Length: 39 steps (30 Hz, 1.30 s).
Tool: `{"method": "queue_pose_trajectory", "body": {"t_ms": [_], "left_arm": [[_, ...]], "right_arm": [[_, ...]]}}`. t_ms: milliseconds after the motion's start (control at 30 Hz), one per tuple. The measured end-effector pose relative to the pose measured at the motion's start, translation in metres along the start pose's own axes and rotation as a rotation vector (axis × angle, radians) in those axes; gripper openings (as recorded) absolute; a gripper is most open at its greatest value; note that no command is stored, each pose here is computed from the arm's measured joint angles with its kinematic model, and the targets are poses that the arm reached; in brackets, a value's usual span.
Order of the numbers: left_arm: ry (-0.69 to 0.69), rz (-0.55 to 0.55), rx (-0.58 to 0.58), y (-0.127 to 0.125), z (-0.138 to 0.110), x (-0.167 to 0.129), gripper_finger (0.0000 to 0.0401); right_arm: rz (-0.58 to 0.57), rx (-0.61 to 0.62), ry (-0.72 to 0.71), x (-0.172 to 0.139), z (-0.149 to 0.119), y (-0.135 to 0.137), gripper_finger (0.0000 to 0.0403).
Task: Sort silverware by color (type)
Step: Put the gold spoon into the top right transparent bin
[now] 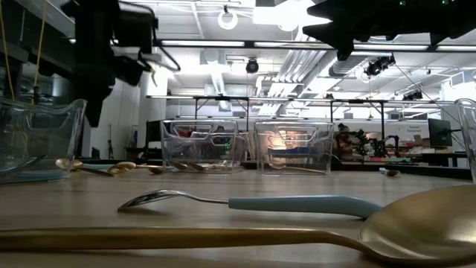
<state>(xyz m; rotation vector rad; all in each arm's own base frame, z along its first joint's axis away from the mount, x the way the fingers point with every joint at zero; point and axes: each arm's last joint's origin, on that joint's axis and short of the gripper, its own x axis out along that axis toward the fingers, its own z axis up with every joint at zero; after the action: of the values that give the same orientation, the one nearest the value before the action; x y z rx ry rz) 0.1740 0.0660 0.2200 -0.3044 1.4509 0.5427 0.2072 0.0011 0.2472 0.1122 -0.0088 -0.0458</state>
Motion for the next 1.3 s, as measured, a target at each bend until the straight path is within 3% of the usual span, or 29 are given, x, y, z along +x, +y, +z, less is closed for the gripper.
{"method": "queue_pose_trajectory", "body": {"t_ms": [100, 267, 367, 667, 933, 1300], "left_arm": [[0.043, -0.043, -0.138, 0.011, 0.008, 0.010, 0.0133], [0.099, -0.046, -0.463, 0.022, 0.014, 0.021, 0.0133], [0.106, -0.040, -0.562, 0.022, 0.015, 0.023, 0.0133], [-0.108, 0.163, -0.904, 0.014, 0.019, 0.023, 0.0133], [-0.165, 0.142, -1.046, 0.003, -0.002, 0.055, 0.0133], [-0.201, 0.100, -1.184, 0.002, -0.025, 0.056, 0.0133]], "right_arm": [[0.000, -0.007, 0.000, 0.000, 0.000, 0.000, 0.0194], [0.000, -0.008, 0.001, 0.000, 0.000, 0.000, 0.0194], [-0.001, -0.008, 0.008, 0.000, -0.001, 0.000, 0.0194], [-0.001, 0.018, 0.007, 0.000, -0.001, 0.000, 0.0194], [-0.004, 0.039, 0.028, 0.000, -0.003, 0.000, 0.0194], [-0.004, 0.044, 0.029, 0.000, -0.003, 0.000, 0.0194]]}}
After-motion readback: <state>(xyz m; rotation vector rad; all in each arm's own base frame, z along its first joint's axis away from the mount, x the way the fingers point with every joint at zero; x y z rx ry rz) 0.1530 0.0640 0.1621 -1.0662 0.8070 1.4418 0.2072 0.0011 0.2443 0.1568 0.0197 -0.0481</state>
